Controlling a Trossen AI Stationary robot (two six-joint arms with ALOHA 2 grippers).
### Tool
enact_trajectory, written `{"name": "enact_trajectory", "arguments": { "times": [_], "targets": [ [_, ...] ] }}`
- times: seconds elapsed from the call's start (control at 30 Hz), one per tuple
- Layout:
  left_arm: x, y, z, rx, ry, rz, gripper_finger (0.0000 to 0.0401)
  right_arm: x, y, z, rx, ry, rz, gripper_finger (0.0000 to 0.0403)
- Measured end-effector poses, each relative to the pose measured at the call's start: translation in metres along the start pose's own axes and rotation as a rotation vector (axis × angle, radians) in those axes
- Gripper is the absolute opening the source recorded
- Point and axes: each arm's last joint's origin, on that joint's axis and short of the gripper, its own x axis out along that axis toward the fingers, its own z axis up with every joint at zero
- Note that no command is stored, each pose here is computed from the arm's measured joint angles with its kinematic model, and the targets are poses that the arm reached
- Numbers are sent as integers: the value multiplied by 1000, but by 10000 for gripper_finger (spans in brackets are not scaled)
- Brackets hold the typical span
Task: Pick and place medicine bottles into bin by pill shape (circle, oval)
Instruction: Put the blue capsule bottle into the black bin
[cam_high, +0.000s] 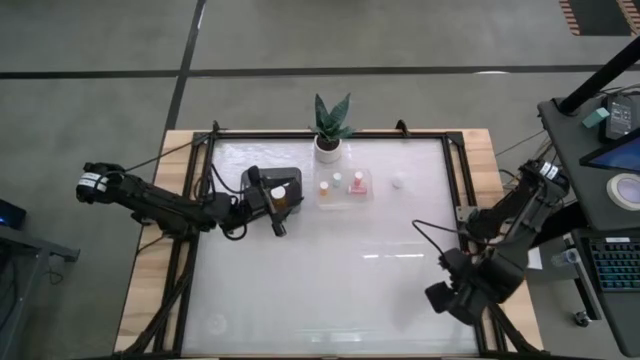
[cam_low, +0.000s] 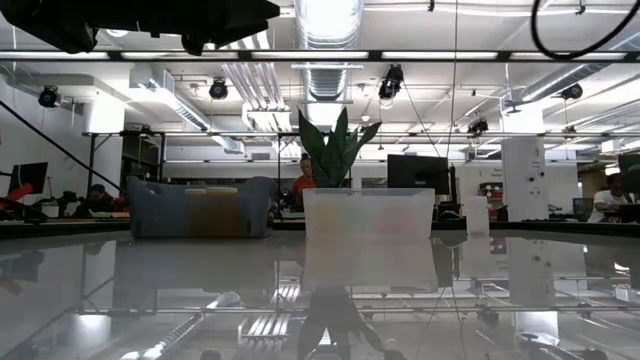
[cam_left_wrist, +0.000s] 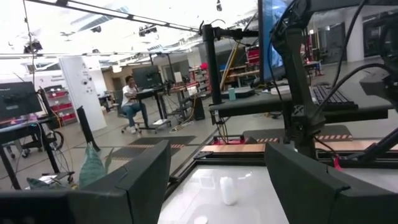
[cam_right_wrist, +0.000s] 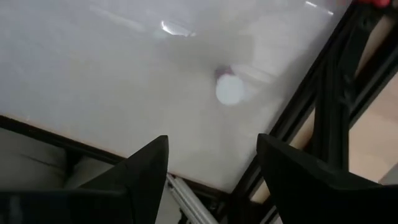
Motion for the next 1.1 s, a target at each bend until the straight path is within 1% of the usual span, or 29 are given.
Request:
{"name": "enact_trajectory", "arguments": {
  "times": [0.17, 0.37, 0.53, 0.83, 1.1],
  "targets": [
    [0, 0, 0, 1, 0, 0, 244, 1, -4, -11, 39, -24, 34, 235],
    [0, 0, 0, 1, 1, 0, 244, 8, -7, -13, 68, -46, 39, 235],
    [0, 0, 0, 2, 1, 0, 244, 29, -7, -10, 68, -44, 45, 235],
    [0, 0, -1, 8, 2, 0, 244, 65, -15, -1, 68, -62, 17, 235],
    [0, 0, -1, 8, 2, 0, 244, 90, -18, 3, 64, -31, 57, 235]
  ]
}}
